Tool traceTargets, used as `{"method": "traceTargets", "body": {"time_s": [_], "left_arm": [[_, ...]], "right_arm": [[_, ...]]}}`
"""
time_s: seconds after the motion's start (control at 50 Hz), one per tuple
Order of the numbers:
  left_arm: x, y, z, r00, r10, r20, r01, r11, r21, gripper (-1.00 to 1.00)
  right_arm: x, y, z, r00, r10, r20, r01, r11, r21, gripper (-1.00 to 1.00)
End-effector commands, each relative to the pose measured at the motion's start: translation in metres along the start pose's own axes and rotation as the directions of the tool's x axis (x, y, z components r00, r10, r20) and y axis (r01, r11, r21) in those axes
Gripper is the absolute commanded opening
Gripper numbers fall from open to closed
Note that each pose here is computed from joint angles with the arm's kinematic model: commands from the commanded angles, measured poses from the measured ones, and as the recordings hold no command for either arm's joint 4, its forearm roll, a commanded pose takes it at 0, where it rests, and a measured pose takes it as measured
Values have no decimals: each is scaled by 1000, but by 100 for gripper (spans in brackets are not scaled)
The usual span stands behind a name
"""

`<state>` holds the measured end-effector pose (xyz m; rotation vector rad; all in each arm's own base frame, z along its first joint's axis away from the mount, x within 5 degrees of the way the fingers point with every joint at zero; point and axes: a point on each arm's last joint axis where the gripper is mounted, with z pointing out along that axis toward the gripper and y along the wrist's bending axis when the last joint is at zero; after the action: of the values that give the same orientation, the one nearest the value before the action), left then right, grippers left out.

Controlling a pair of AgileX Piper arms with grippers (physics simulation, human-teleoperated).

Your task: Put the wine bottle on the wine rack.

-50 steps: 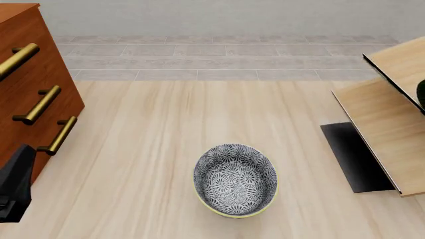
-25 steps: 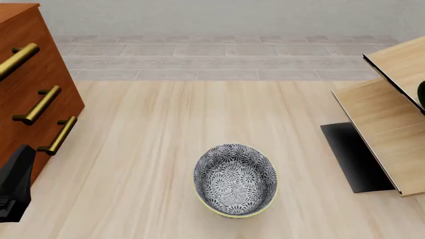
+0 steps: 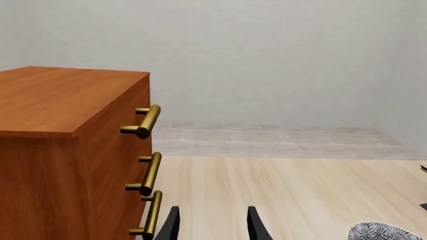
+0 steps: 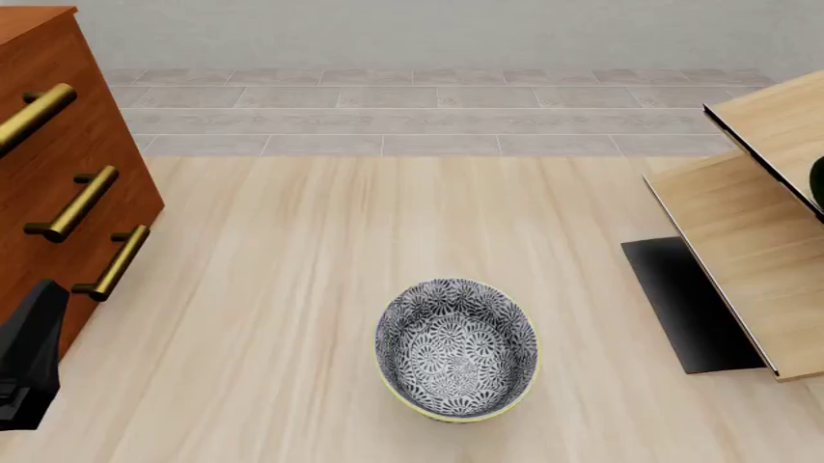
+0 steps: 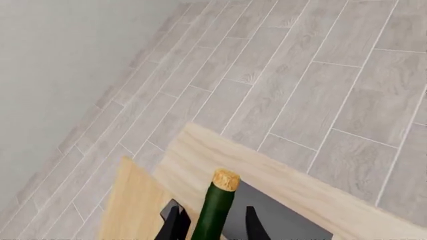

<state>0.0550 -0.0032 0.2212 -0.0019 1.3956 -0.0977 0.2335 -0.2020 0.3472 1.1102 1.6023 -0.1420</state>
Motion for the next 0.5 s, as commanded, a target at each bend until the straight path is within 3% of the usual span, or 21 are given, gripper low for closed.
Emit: {"method": "traceTargets", "body": {"time_s": [0.02,0.5], "left_arm": [[0,0,0,1000,-1,1,1,1000,1,100],[-1,-1,0,1000,-5,10,5,1000,10,100]], "right_arm": [[4,0,-3,998,47,-29,-47,999,12,100],[-10,13,-36,998,61,7,-61,998,-31,100]]}}
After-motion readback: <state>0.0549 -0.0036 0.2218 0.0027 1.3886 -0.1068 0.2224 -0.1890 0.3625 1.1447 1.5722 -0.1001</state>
